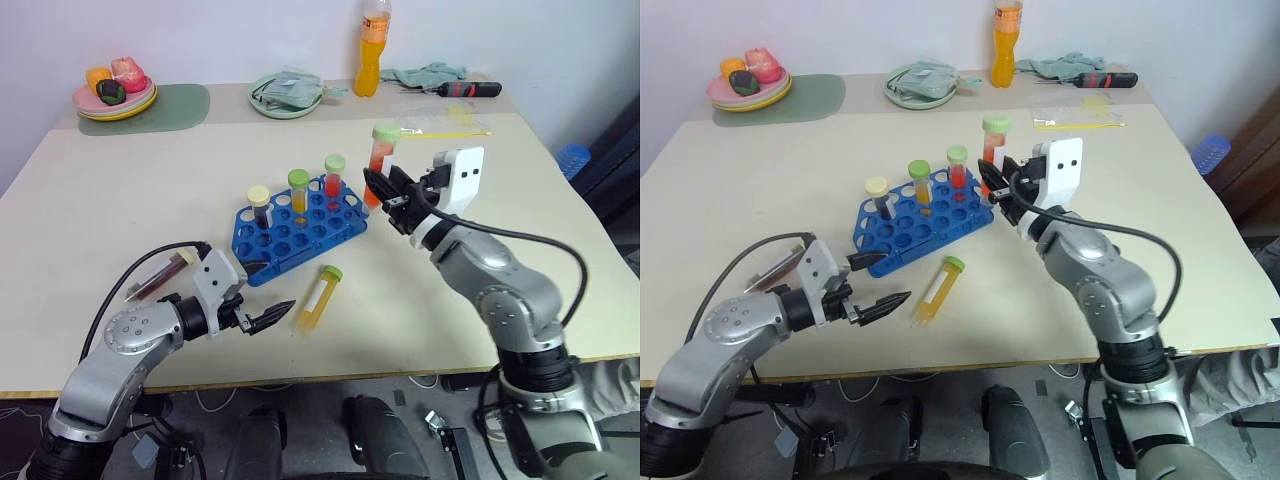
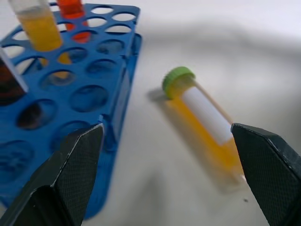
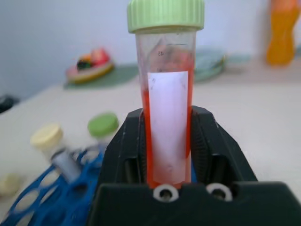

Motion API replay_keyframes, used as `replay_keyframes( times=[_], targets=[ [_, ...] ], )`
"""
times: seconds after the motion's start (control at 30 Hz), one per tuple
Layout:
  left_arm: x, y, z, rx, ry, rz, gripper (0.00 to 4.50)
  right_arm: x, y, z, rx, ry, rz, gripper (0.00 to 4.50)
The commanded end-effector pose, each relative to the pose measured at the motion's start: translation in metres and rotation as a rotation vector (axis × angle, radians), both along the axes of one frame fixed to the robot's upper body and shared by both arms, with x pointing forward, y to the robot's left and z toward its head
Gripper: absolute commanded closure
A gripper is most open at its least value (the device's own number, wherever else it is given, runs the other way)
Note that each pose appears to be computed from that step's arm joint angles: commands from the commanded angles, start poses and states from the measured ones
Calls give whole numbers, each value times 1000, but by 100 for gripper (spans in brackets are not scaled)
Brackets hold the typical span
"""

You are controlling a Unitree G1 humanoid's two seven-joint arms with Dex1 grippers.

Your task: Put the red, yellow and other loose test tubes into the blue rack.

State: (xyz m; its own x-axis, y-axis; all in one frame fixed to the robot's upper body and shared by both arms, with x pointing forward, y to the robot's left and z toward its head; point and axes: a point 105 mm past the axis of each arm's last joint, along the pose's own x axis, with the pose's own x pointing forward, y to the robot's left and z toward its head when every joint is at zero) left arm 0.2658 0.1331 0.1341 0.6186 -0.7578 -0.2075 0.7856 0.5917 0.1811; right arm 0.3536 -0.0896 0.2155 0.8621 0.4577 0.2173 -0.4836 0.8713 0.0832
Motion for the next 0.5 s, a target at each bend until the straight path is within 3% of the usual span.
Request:
replay_keyframes(
  times=[0.03,0.5],
  targets=[
    [2,1,13,-7,-48,-2,0,6,10,-2,6,-82,-5,371],
    [-2,3,18,-12,-54,13,0,31,22,-25,7,-56,-25,371]
  ],
)
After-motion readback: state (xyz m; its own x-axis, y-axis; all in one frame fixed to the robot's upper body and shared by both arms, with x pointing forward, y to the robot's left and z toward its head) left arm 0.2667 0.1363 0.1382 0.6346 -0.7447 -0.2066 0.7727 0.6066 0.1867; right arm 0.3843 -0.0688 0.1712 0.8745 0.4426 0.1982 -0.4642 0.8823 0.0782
